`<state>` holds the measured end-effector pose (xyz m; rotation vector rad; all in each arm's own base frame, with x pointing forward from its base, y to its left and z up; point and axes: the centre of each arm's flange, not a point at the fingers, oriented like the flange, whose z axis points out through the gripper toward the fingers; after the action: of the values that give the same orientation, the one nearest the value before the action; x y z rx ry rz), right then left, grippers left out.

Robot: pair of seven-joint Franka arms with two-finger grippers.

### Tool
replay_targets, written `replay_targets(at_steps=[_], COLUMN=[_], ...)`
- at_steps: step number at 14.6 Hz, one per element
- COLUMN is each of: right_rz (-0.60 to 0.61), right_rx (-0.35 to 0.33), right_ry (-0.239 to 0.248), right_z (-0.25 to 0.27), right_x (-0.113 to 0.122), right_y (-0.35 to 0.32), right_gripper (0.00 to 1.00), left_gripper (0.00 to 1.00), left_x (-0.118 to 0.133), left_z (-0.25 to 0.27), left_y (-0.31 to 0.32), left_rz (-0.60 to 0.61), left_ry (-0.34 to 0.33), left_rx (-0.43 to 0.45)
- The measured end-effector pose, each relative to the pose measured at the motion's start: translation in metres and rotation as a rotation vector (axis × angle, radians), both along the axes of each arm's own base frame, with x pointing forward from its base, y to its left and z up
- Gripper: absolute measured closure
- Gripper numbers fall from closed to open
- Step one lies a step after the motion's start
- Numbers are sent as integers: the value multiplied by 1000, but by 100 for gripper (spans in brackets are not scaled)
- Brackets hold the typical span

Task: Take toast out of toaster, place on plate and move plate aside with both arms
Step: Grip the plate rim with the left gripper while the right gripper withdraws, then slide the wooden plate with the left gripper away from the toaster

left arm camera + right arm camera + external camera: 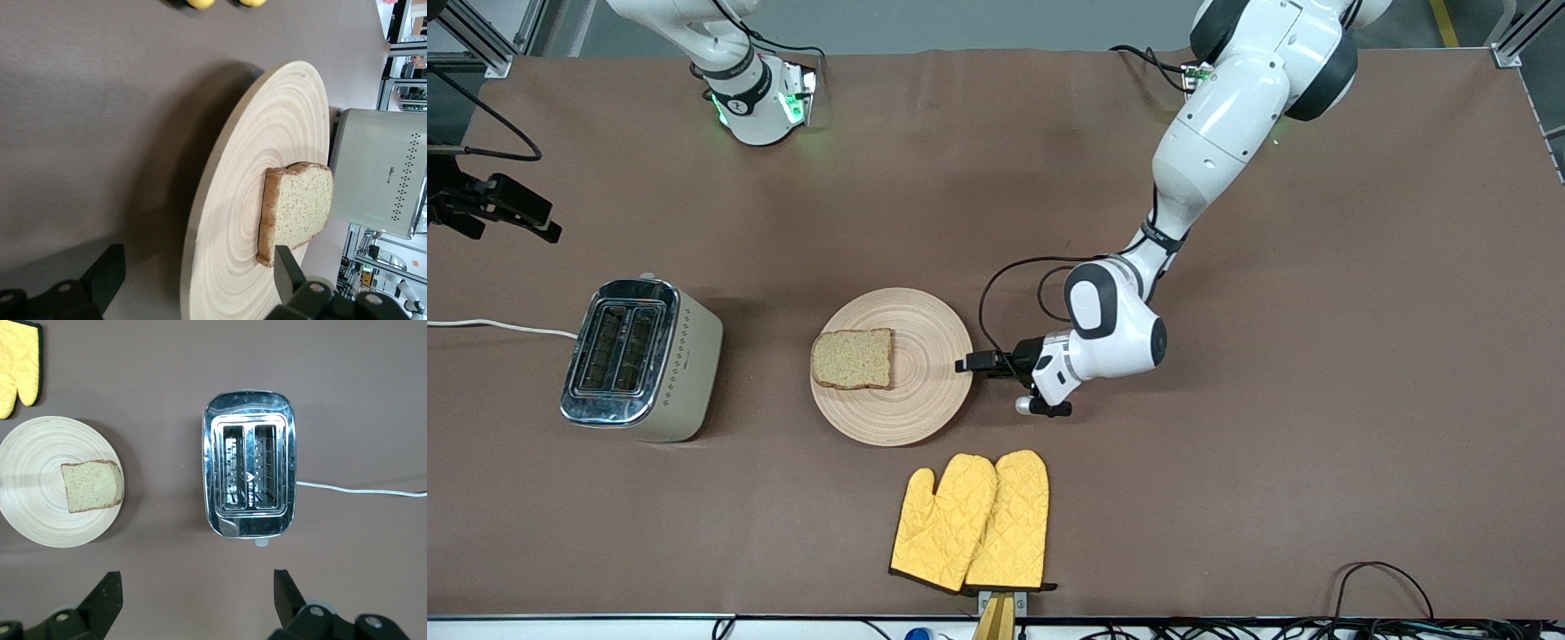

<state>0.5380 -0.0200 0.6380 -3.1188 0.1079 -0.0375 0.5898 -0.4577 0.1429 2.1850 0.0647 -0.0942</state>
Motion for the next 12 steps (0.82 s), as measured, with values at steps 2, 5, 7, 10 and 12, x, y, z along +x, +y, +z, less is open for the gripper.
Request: replay_targets(at_steps=[2,5,7,10,12], right_rz=[3,3,1,-1,-1], right_rx=[0,-1,-1,-2,-2], right_ry=[-2,8,13,14,16], right_z=[1,0,0,0,0], right_x=[0,-1,-2,-2,-2], right_y=[2,1,0,-1,-1], right_gripper=[0,0,0,0,0], left_gripper=[2,8,15,46,51], left_x=[-3,-11,-13,-13,-13], left_z=[-2,-8,-14,-22,-23], left_y=[-10,-21,-21,-18,-17], left_rz=[-6,-29,-58,-85,-86], left_ry=[-22,-78,-118,-169,-177], left_rx=[2,14,18,4,-3])
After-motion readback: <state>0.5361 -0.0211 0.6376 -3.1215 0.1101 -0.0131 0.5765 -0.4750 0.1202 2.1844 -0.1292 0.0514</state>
